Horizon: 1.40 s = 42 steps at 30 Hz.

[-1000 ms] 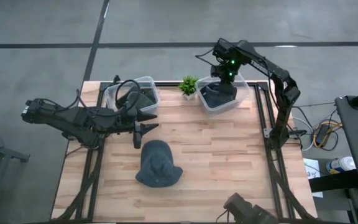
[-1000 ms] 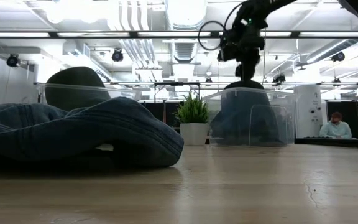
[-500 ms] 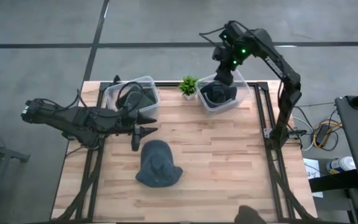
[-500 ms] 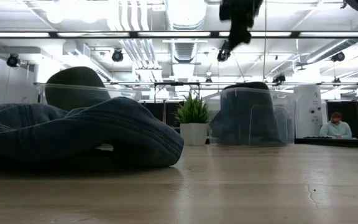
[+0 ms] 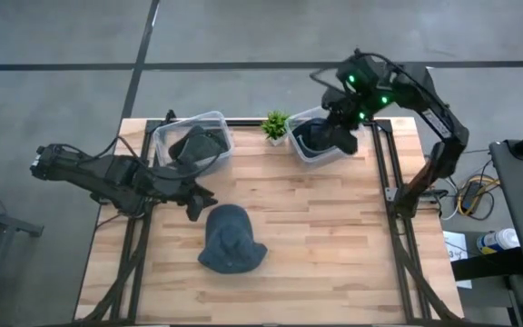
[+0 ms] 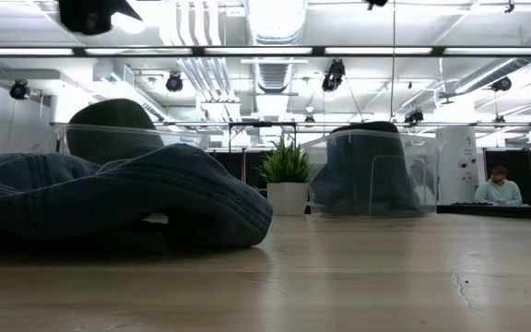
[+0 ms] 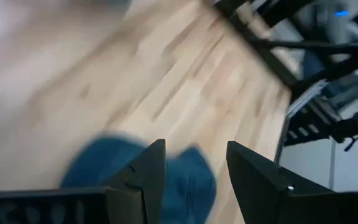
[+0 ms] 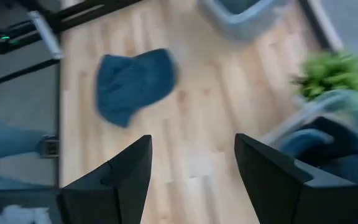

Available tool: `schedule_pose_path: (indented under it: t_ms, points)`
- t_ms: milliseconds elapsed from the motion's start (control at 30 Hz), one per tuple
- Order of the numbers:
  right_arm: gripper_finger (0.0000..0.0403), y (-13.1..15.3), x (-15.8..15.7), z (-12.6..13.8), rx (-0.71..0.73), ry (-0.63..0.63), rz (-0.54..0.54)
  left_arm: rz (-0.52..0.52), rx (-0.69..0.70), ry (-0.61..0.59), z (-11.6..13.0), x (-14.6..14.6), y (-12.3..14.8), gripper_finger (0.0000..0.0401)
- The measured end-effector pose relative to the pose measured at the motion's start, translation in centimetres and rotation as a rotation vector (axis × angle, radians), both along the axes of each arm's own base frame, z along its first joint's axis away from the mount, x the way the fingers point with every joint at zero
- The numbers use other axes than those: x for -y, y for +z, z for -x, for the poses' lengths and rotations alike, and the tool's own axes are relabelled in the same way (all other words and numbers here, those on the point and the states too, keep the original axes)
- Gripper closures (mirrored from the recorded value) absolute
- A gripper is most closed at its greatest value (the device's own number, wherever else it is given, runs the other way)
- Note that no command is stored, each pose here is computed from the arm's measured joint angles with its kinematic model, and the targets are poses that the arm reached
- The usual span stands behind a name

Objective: Pick & Place hat
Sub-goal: Put the blue cap into the right transparent bin

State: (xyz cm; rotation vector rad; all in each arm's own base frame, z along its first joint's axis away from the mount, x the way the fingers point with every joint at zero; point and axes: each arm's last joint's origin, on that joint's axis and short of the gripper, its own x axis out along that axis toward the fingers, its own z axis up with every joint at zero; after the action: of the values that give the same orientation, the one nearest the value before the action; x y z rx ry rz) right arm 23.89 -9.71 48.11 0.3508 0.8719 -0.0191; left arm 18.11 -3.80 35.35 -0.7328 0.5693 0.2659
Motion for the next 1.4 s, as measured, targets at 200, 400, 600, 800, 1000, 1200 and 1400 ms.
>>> schedule_pose_path:
  t_ms: [200, 400, 600, 800, 1000, 1200, 1400]
  points:
    - [0.0181, -0.4, -3.7, 0.7, -0.049, 0.006, -0.039, 0.206, -0.144, 0.052, 0.6, 0.3, -1.1, 0.0238]
    - [0.0182, -2.5, -6.1, 0.4, -0.081, -0.02, -0.012, 0.289, -0.262, 0.031, 0.0, 0.9, -2.2, 0.0238]
    - [0.0182, -5.2, -8.5, -0.7, -0.012, -0.067, -0.07, 0.384, -0.406, 0.062, -1.4, 1.9, -4.2, 0.0238]
    - [0.0182, -8.6, -11.1, -1.9, 0.034, -0.048, -0.125, 0.391, -0.537, 0.046, -3.3, 3.3, -6.4, 0.0238]
    - [0.0182, -11.9, -12.9, -3.1, 0.06, -0.062, -0.186, 0.372, -0.664, 0.081, -5.3, 4.0, -9.1, 0.0238]
    - [0.0182, -13.2, -14.3, -4.1, 0.139, -0.045, -0.242, 0.363, -0.789, 0.081, -6.9, 4.6, -11.9, 0.0238]
    - [0.0182, -13.0, -15.0, -4.3, 0.182, -0.026, -0.259, 0.308, -0.868, 0.063, -7.4, 4.8, -14.3, 0.0238]
